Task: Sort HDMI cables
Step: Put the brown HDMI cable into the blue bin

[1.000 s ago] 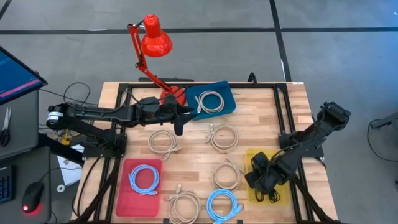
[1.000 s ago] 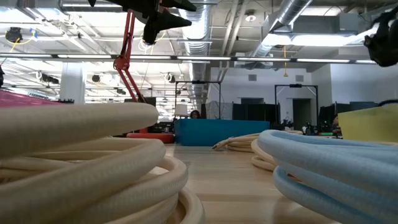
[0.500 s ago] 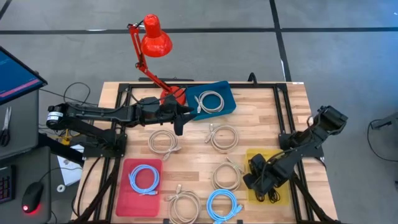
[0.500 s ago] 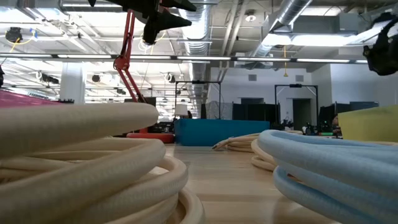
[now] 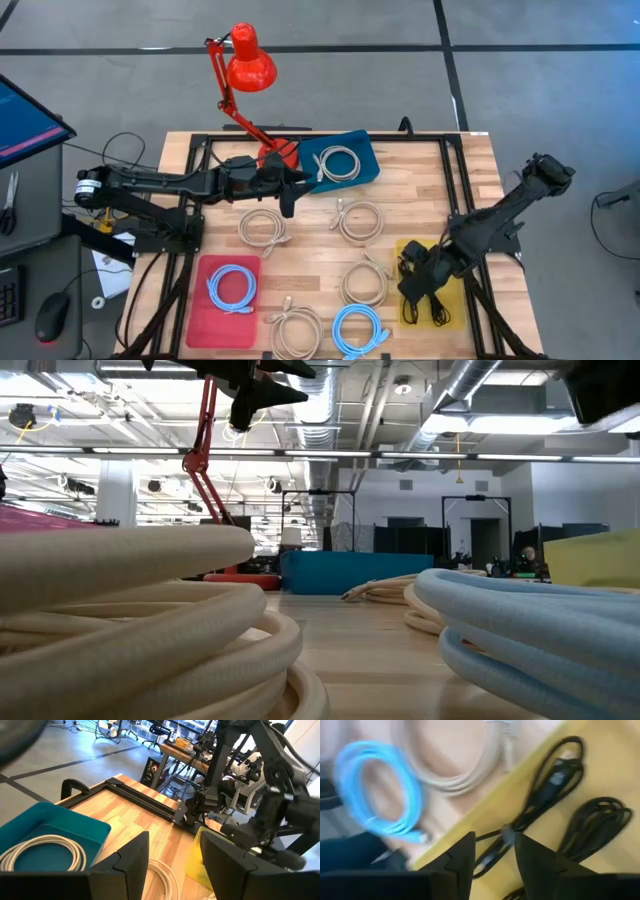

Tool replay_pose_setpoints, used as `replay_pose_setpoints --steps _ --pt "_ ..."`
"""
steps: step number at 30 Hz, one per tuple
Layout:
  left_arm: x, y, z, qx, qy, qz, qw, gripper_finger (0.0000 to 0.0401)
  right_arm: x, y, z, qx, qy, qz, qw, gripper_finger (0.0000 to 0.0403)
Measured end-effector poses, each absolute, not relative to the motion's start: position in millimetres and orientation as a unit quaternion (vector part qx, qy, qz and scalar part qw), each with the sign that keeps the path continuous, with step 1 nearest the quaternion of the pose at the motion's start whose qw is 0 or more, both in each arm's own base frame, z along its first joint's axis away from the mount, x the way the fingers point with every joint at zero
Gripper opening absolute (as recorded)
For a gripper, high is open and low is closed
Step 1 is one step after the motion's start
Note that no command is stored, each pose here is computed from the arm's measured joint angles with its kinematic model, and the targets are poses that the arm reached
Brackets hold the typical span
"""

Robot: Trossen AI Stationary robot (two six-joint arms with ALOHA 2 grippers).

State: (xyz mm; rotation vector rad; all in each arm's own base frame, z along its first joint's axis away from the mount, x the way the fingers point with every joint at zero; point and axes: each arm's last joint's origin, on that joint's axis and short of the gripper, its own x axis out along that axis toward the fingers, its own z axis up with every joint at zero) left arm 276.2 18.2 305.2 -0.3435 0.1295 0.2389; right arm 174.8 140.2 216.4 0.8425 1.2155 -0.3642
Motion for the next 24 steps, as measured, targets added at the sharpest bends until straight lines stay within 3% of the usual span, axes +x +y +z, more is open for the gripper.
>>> replay_pose_setpoints --steps 12,18,24 --pt "276.2 17.9 305.2 -0.171 0.064 0.118 0.976 0.0176 182.7 107.9 265.8 0.407 0.425 -0.031 0.808 0.0118" --pt "276.2 17.9 305.2 -0.171 0.064 0.118 0.976 0.0176 199.8 92.8 277.9 0.342 0.350 0.020 0.872 0.0101" --pt "276.2 17.9 305.2 -0.171 0.064 0.118 0.976 0.0176 205.8 75.9 272.7 0.264 0.364 0.019 0.893 0.0085"
